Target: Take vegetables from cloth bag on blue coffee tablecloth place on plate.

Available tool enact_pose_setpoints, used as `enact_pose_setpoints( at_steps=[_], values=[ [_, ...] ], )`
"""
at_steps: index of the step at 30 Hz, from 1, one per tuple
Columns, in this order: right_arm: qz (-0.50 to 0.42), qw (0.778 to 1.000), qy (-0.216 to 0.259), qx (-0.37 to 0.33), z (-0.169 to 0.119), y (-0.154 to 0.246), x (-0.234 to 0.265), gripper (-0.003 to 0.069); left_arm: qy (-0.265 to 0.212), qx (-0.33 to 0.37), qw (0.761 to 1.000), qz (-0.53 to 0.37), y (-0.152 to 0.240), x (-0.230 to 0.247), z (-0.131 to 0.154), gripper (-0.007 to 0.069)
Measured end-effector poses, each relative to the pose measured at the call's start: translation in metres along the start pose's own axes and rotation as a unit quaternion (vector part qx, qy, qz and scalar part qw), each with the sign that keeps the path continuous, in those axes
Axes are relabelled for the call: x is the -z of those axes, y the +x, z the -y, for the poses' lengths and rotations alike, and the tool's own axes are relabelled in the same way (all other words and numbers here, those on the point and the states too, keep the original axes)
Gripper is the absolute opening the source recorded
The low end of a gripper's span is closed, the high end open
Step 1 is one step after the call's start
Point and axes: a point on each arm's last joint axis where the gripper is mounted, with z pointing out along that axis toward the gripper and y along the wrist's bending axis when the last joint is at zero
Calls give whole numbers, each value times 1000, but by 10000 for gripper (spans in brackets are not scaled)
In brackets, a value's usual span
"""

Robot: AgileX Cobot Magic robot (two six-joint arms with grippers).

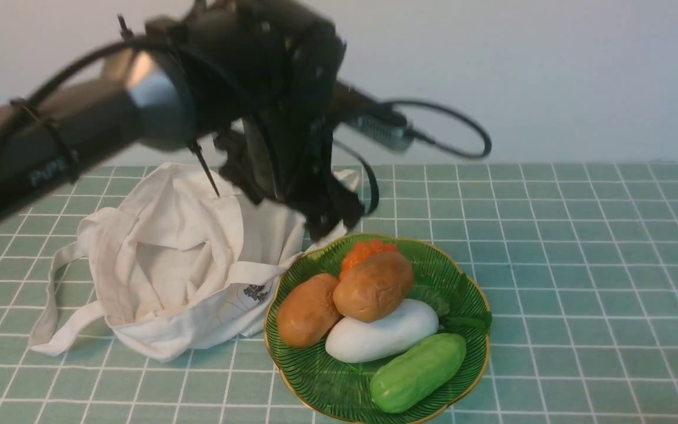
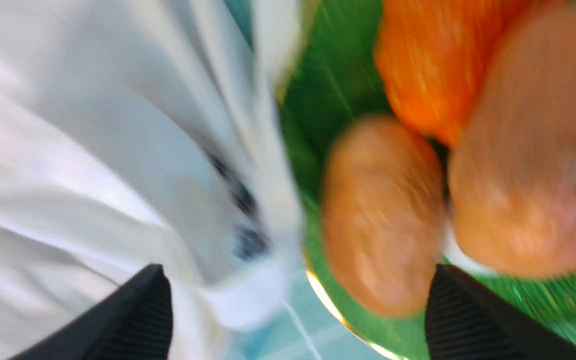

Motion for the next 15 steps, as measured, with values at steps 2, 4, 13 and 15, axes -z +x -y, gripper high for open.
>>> enact_pose_setpoints(
  at_steps=[2, 4, 13, 15],
  values=[
    [0, 1000, 0, 0, 0, 0, 0, -16, -16, -11, 999, 42, -9, 24, -9, 484],
    [0, 1000, 0, 0, 0, 0, 0, -16, -18, -11, 997, 71, -12, 44, -14, 398],
    [0, 1000, 0, 0, 0, 0, 0, -16, 5, -10, 989, 151, 33, 134, -32, 6],
    [0, 1000, 0, 0, 0, 0, 0, -16, 4, -6, 985, 171, 56, 159, -38, -5]
  ],
)
